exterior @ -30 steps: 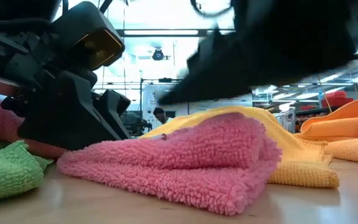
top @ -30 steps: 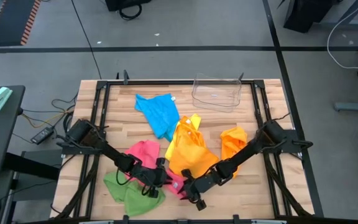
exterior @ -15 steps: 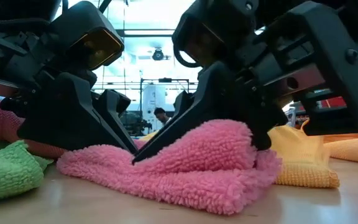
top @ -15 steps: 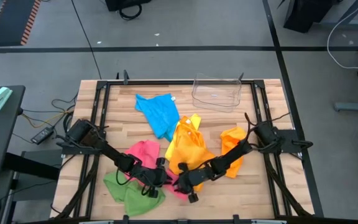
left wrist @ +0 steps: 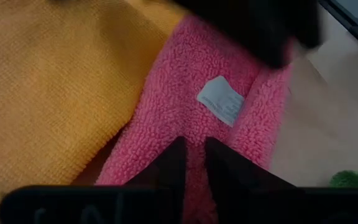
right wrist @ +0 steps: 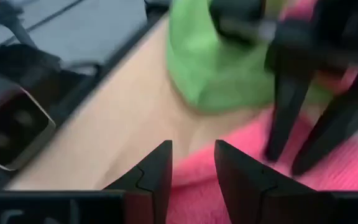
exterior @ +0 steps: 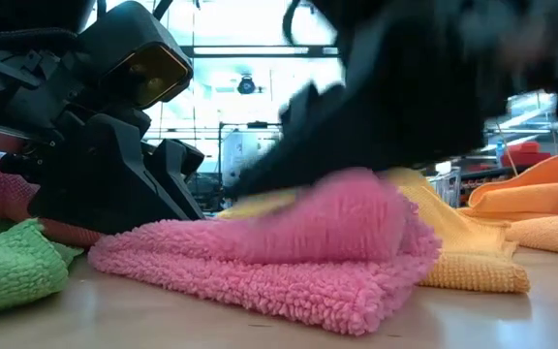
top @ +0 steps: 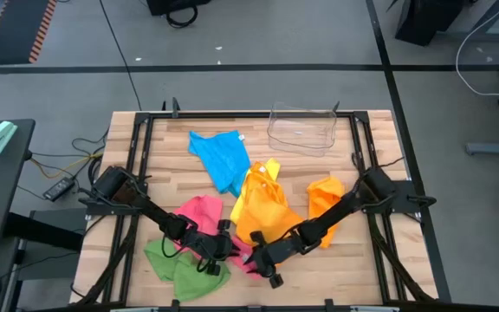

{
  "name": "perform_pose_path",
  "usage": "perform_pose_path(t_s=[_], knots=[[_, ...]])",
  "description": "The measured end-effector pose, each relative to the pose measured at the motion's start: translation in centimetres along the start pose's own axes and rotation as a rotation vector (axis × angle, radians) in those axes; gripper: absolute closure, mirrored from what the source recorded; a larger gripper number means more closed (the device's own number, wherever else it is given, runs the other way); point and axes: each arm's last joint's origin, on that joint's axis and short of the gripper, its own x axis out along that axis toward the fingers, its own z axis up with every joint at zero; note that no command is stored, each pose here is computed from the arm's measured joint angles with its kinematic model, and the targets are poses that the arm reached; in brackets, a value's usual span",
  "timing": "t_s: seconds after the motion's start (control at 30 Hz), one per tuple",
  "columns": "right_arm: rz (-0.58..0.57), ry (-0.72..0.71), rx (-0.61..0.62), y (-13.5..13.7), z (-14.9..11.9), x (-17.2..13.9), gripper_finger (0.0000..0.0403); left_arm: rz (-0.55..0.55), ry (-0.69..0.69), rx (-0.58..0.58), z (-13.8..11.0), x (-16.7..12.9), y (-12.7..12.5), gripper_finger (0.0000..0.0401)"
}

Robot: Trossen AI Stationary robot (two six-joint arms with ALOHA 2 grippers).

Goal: Fold microfiber towels
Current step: Fold the top pink microfiber cloth

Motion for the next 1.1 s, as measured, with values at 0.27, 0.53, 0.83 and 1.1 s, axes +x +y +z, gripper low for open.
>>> perform_pose_path(t_s=[0.27, 0.53, 0.83, 1.1], knots=[[-0.009, 0.055, 0.083, 0.4, -2.8, 1.7, 0.0274, 0.000, 0.001, -0.001, 0.0, 0.0, 0.0, 0.0324], [0.007, 0.008, -0.016, 1.7, 0.1, -0.5, 0.0274, 0.000, 0.001, -0.001, 0.0, 0.0, 0.0, 0.0331], [0.056, 0.064, 0.029, 2.4, -2.4, 1.0, 0.0274, 0.001, 0.001, -0.001, 0.0, 0.0, 0.0, 0.0322], [0.049, 0.066, 0.020, 2.5, -1.4, 0.0, 0.0274, 0.001, 0.001, -0.002, 0.0, 0.0, 0.0, 0.0332]])
